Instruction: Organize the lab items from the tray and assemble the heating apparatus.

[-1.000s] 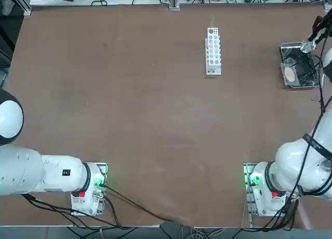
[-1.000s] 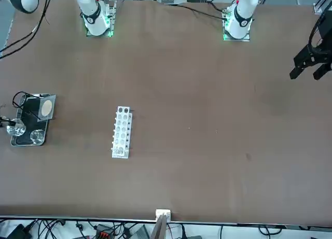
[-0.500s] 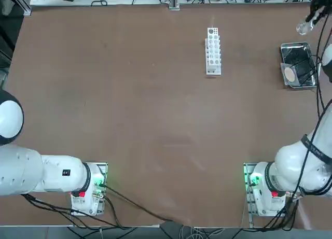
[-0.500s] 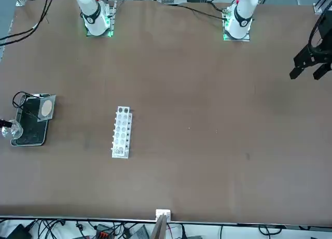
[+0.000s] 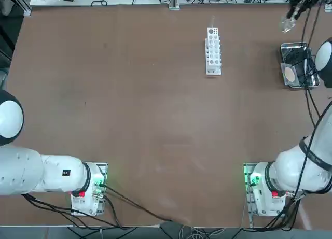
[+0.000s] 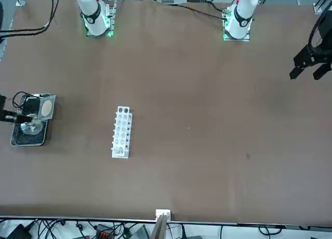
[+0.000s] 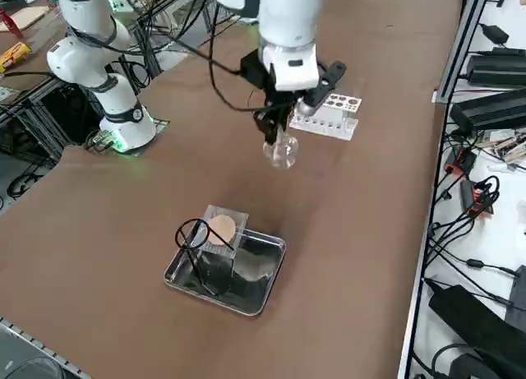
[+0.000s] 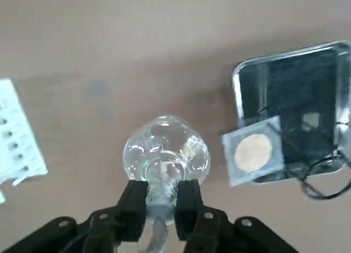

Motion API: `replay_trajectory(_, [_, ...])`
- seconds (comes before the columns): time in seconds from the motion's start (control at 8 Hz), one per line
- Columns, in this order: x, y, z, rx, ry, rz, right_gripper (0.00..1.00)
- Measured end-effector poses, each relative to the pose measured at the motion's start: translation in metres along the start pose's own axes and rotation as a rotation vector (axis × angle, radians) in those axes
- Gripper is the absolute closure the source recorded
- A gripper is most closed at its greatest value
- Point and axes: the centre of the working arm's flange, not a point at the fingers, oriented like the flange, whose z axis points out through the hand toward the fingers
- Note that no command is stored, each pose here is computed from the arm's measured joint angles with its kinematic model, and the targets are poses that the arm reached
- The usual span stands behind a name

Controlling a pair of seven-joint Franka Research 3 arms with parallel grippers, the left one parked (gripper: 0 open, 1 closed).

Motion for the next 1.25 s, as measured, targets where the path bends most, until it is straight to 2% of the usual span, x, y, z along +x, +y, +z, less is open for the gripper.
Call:
replay_trajectory(0.25, [-0.011,-0.028,0.031,0.000,-0.033,-0.036,0.70])
replay_trajectory(0.62, [-0.021,-0.072,0.104,-0.001,-0.033,-0.080,0.70])
replay_trajectory(0.88, [-0.024,-0.090,0.142,0.061,-0.033,-0.063,0.70])
replay_trajectory(1.25, [-0.022,-0.091,0.179,0.132,-0.085,-0.018,0.70])
